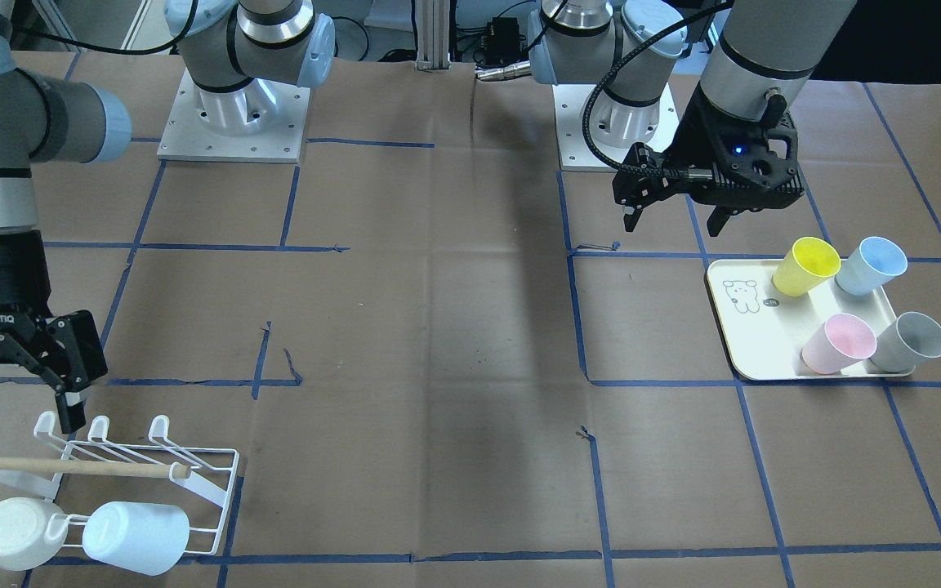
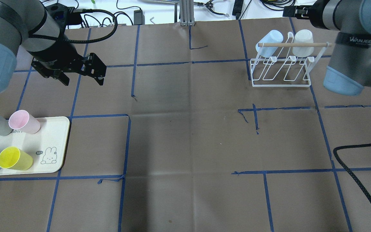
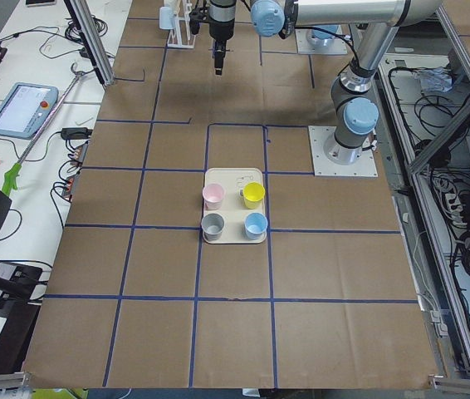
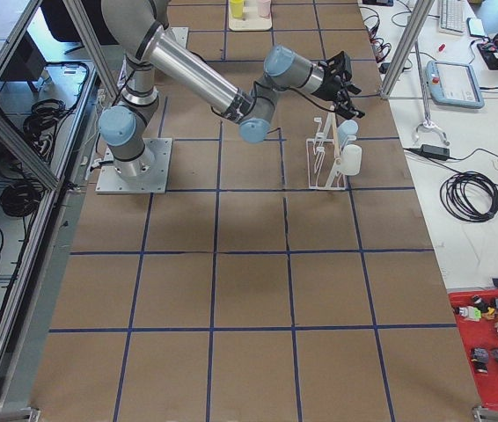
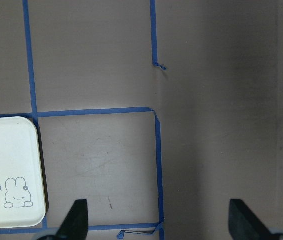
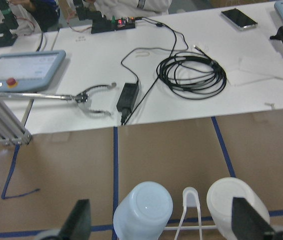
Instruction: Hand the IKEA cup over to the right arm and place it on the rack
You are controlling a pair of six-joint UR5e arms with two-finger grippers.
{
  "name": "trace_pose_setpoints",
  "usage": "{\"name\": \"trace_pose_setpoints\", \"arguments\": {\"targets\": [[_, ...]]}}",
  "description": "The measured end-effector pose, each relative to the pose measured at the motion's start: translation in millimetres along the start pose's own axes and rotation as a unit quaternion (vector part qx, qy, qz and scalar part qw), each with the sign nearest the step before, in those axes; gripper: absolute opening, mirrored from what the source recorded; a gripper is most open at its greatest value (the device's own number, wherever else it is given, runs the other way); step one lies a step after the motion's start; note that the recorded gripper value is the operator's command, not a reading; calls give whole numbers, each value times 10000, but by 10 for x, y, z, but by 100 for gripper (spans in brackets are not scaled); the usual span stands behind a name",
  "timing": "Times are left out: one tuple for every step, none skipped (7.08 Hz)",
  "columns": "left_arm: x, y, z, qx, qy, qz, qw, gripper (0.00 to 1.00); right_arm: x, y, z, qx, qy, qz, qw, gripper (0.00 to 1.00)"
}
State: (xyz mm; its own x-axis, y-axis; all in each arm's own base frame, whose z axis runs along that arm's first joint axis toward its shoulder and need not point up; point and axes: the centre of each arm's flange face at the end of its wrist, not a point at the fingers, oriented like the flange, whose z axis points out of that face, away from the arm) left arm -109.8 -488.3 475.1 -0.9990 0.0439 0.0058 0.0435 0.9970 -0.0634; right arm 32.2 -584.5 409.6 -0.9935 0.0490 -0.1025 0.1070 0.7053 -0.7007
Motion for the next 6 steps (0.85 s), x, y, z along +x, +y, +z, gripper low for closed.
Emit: {"name": "trace_pose_setpoints", "arguments": {"targets": [[0,-1,1,-1,0,0,10000,99,-128,104,-67,-630,91,6,9980,100],[0,0,1,-1,0,-1,10000,99,-306,226,-159,-1207,93,-38,9926,100],[0,0,-1,2,0,0,10000,99,-471,358,-287,-1746,56,-63,9846,100],[0,-1,-5,8,-1,-1,10000,99,-597,495,-469,-2270,23,-66,9739,100],[0,-1,-8,9,-1,0,10000,99,-687,640,-692,-2745,7,-72,9615,100],[0,0,-8,7,-1,0,10000,99,-728,744,-920,-3076,74,-95,9515,100]]}}
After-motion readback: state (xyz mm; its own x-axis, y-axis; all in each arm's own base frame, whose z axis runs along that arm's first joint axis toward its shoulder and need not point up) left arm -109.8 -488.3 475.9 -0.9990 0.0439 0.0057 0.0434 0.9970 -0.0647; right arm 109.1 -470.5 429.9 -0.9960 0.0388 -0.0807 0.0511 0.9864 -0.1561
